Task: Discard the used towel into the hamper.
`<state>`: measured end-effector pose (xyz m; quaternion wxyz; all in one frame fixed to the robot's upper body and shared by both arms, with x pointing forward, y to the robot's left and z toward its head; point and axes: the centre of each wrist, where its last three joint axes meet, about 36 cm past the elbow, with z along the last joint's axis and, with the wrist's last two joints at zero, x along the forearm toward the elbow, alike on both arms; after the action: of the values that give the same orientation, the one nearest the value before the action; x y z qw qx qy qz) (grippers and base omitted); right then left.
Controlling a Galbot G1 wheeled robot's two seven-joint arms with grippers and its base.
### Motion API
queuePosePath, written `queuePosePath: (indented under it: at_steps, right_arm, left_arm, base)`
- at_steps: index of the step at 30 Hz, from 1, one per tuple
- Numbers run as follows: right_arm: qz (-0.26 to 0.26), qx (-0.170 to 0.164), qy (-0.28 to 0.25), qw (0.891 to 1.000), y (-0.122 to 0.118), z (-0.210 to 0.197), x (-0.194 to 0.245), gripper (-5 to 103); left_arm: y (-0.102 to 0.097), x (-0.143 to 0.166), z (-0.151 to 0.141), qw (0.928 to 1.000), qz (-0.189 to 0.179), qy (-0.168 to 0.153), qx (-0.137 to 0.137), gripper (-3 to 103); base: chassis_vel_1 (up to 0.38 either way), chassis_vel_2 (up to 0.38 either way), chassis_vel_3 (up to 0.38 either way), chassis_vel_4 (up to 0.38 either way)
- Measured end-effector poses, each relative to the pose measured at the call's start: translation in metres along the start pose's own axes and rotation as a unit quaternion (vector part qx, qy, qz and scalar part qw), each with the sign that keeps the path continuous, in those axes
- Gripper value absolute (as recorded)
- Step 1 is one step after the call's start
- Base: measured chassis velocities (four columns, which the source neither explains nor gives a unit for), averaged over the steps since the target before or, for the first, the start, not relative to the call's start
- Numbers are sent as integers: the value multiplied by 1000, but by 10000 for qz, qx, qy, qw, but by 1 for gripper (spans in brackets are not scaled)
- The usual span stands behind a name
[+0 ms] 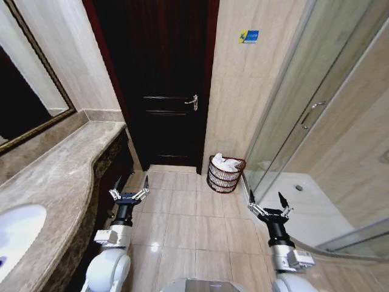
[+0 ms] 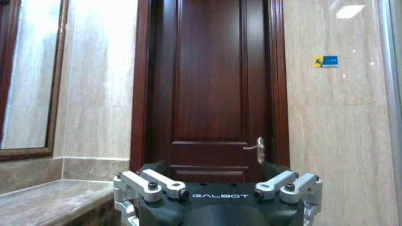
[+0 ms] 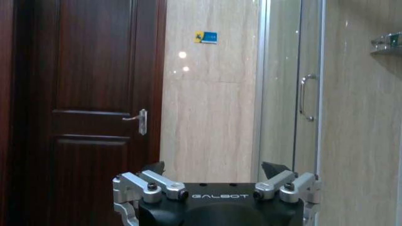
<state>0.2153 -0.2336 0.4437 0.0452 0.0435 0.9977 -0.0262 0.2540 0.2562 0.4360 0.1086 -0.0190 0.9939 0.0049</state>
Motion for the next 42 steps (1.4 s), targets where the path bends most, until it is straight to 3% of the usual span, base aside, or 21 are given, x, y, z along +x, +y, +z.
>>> queuePosePath:
  at_steps: [19, 42]
  right_arm:
    - [-130, -42, -59, 9999, 0, 1, 0, 100]
    - [-108, -18, -41, 9999, -2, 3, 0, 100]
  left_arm:
    - [-1, 1, 2, 10000, -10, -69, 27, 100]
    - [1, 2, -1, 9999, 144, -70, 25, 100]
  base:
    - [130, -130, -132, 130]
    - [6, -5, -8, 2]
